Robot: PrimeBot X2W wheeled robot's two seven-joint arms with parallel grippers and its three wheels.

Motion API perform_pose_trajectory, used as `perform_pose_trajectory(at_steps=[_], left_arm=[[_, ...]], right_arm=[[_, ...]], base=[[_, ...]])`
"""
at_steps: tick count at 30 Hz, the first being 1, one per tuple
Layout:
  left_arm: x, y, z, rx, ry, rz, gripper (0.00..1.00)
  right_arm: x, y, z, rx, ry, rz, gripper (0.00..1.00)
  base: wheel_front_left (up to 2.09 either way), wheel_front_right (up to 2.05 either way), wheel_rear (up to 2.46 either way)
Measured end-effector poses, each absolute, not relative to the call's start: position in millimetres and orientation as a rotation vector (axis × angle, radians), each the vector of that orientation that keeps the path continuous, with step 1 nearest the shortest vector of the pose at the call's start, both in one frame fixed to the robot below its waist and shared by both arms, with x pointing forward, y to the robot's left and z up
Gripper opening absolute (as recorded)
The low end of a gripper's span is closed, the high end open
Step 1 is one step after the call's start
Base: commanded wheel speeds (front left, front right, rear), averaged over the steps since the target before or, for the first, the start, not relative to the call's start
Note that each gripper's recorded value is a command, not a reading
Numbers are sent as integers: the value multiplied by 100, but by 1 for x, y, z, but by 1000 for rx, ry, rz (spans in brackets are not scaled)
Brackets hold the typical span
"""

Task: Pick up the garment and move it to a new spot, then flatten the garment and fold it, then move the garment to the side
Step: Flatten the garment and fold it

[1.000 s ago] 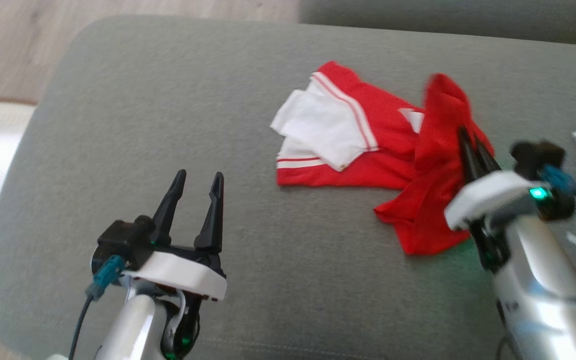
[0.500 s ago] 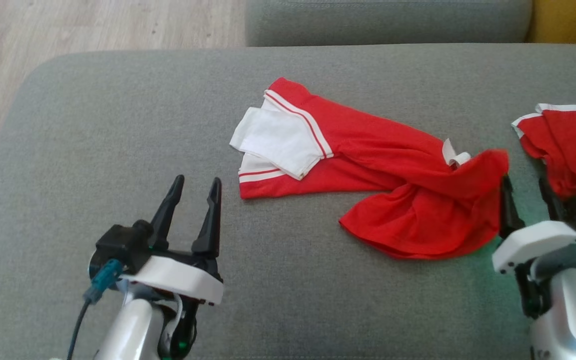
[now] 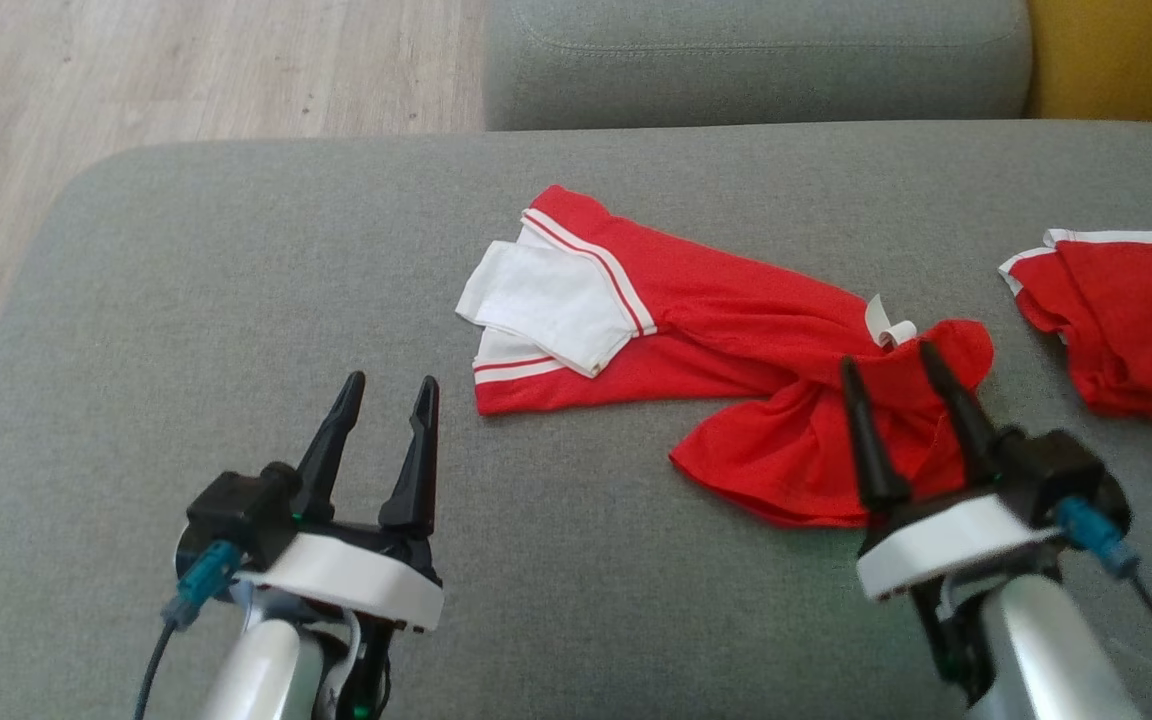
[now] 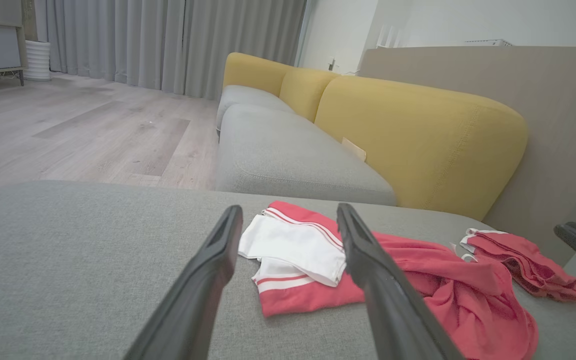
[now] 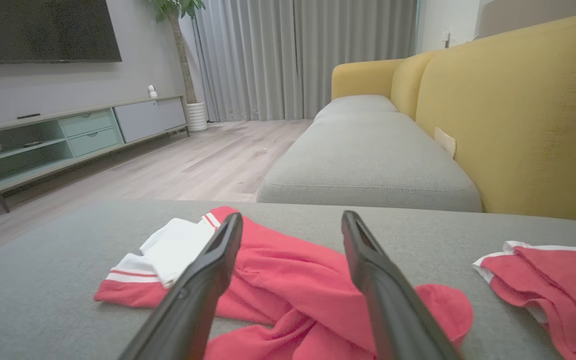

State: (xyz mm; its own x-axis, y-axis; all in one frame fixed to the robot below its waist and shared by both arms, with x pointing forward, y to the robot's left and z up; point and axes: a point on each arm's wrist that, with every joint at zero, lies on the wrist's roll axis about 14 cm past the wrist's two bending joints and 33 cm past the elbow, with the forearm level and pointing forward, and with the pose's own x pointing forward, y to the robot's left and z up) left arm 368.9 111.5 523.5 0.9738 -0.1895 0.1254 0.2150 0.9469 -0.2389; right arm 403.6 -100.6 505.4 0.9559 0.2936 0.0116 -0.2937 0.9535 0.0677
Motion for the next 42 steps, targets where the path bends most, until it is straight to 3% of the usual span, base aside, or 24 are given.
perform_pose_trajectory(at_steps=[8, 18, 42], left_arm=[[364, 113, 527, -252, -114, -206, 100], [356, 119, 519, -249, -92, -186, 100], [363, 164, 492, -267, -6, -12, 100]], right_arm=[[375, -71, 492, 78, 15, 392, 100], [376, -49, 484, 55, 43, 459, 100], [462, 36, 402, -375, 259, 879, 100]], base=[[0, 0, 0], [0, 0, 0], [0, 0, 0]])
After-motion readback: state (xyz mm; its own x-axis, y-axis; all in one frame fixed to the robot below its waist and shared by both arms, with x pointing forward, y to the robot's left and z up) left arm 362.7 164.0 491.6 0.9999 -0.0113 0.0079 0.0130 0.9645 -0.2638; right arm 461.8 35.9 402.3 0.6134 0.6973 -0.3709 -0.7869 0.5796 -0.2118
